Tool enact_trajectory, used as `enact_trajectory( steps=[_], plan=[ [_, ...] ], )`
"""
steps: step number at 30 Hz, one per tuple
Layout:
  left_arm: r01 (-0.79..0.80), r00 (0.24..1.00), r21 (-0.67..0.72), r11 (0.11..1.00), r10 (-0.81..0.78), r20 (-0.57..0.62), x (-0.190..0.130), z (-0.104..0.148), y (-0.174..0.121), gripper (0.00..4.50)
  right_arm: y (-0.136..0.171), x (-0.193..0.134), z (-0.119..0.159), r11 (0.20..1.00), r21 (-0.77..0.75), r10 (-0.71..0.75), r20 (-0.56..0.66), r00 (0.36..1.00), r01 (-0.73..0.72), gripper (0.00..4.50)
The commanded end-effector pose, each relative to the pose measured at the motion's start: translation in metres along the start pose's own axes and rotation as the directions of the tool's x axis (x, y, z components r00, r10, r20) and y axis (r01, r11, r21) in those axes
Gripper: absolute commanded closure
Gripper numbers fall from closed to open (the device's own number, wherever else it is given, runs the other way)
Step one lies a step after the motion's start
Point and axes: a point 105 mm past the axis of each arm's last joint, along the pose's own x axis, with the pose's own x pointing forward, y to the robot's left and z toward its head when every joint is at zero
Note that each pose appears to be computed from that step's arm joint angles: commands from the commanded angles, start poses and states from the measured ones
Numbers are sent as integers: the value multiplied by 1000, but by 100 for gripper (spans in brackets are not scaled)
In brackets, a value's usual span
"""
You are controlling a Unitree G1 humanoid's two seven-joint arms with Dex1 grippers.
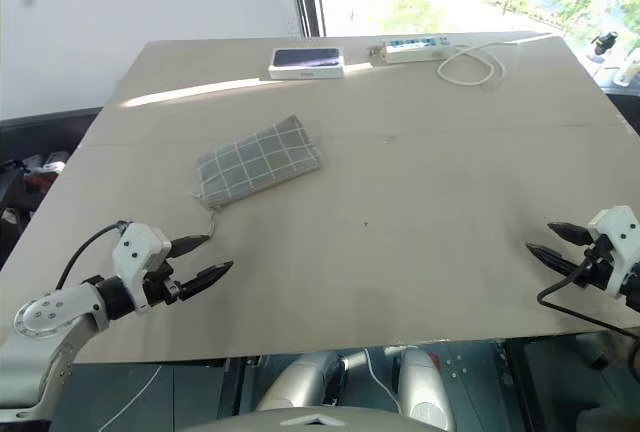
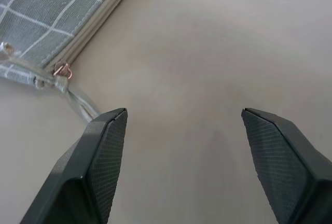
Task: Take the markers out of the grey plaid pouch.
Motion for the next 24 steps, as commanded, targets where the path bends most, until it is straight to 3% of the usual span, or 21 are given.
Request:
enact_trajectory(
  steps=[1, 24],
  plan=[
    [-18, 999, 38, 999, 17, 36, -8, 11, 2, 85, -1, -5, 13, 999, -25, 29, 21, 999, -28, 148],
    [-52, 998, 15, 999, 51, 42, -9, 1, 1, 85, 6, 0, 15, 994, -28, 104, -2, 995, -104, 148]
  ],
)
